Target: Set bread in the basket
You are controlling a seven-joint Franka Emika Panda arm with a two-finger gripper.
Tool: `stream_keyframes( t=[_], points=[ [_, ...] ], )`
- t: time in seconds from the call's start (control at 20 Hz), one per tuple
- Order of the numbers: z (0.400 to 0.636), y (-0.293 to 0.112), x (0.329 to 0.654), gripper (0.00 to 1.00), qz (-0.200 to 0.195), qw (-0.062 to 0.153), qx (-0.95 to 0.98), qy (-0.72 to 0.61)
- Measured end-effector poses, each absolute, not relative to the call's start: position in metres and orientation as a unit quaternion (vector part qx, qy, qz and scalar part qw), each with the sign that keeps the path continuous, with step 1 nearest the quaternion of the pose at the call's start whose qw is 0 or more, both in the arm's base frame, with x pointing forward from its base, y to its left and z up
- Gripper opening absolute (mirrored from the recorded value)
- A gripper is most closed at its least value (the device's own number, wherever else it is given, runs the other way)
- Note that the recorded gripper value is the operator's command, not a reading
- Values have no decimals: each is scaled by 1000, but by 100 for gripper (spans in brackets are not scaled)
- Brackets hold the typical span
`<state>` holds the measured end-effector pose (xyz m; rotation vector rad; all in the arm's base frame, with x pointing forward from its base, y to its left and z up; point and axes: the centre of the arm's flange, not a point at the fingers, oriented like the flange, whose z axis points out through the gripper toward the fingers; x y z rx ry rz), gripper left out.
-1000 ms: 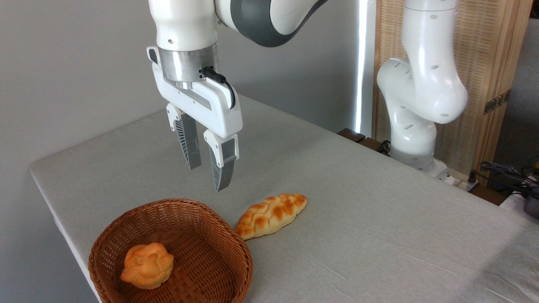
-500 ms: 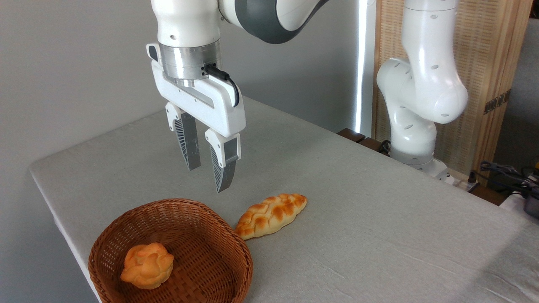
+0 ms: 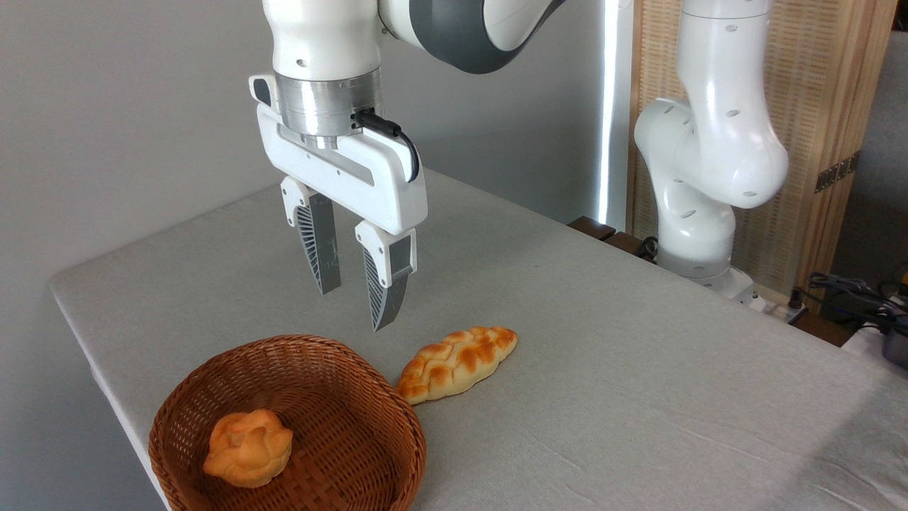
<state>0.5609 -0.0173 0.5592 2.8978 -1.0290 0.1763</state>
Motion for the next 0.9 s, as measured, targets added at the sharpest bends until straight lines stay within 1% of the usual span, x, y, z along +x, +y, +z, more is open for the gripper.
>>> stream_keyframes(
  t=[0.25,0.9],
  points=[
    [560,-7,561,100,62,40,945,-319],
    [560,-10,561,100,61,40,941,-329]
  ],
)
